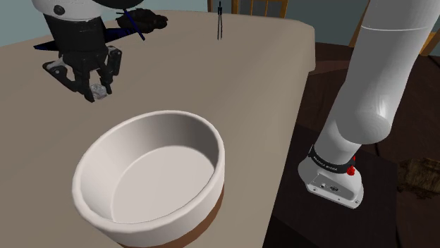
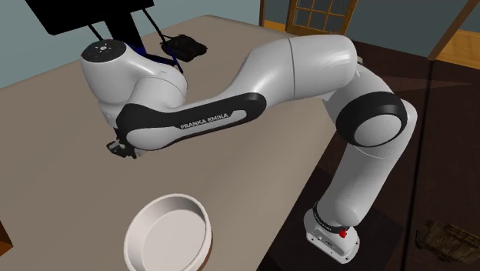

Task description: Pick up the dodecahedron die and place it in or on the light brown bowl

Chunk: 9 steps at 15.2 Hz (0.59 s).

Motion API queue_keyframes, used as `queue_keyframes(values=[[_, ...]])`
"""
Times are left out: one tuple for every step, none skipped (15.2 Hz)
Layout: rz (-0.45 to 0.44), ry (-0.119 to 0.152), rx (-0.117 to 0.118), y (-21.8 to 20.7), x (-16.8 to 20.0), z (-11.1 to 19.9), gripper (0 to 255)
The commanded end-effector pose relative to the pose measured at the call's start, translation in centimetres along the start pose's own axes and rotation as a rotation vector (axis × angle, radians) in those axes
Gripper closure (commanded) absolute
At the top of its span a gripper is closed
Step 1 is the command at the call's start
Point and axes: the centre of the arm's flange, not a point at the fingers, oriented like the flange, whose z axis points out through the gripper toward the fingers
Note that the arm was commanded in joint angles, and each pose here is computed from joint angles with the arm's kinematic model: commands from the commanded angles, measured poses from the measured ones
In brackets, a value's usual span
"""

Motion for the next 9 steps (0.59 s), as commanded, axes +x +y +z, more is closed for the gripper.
queue_keyframes(values=[[0.0, 0.0, 0.0, -0.1, 0.3, -1.1, 255], [0.0, 0.0, 0.0, -0.1, 0.4, -1.6, 255], [0.0, 0.0, 0.0, -0.1, 0.5, -2.1, 255], [0.0, 0.0, 0.0, -0.2, 0.7, -2.6, 255], [0.0, 0.0, 0.0, -0.2, 0.8, -3.1, 255], [0.0, 0.0, 0.0, -0.2, 1.0, -3.6, 255], [0.0, 0.0, 0.0, -0.2, 1.1, -4.1, 255], [0.0, 0.0, 0.0, -0.3, 1.2, -4.6, 255], [0.0, 0.0, 0.0, -0.3, 1.4, -5.1, 255]])
